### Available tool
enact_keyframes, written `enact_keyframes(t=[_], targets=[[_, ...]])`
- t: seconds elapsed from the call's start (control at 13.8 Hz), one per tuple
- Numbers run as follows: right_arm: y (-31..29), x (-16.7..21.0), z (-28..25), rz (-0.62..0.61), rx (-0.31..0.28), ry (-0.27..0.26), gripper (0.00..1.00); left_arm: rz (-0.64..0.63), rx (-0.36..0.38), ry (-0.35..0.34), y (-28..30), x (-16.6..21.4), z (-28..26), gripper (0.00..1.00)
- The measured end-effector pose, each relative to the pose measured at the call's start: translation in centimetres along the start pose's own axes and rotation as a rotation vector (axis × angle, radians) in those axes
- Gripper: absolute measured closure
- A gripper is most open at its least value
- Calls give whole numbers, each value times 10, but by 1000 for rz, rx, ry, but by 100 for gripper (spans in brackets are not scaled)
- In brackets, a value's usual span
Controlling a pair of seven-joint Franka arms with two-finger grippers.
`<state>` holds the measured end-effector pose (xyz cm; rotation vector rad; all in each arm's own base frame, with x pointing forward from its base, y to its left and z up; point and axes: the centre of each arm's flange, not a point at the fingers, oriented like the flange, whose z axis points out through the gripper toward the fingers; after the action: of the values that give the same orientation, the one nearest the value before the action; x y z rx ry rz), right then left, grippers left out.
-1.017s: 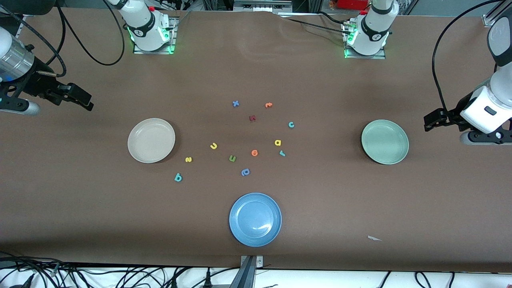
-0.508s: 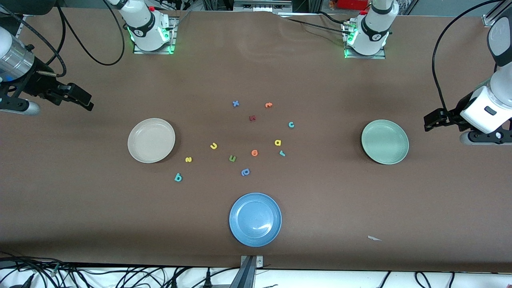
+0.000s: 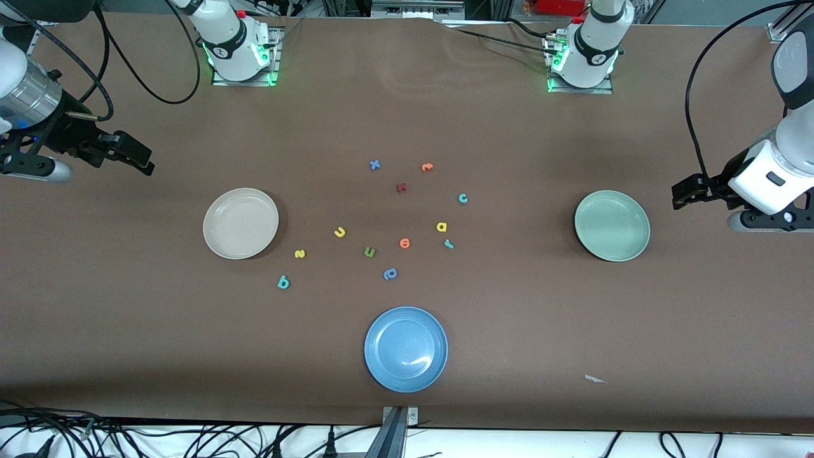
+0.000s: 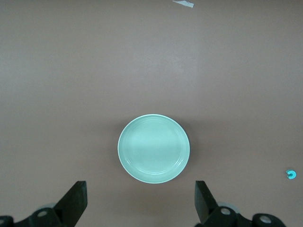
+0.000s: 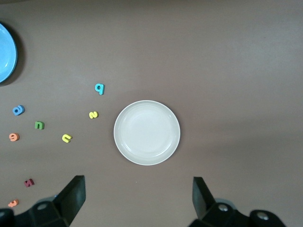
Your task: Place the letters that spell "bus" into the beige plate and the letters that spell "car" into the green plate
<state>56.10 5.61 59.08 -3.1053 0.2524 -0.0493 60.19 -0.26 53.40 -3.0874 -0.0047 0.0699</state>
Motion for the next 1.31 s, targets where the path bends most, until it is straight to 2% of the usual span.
enact_keyframes(t=[1.16, 1.31], targets=[[-5, -2, 0, -9, -1, -4, 0, 11, 0, -36, 6, -1, 10, 0], [-10, -3, 1, -18, -1, -4, 0, 8, -22, -37, 8, -1, 10, 0]])
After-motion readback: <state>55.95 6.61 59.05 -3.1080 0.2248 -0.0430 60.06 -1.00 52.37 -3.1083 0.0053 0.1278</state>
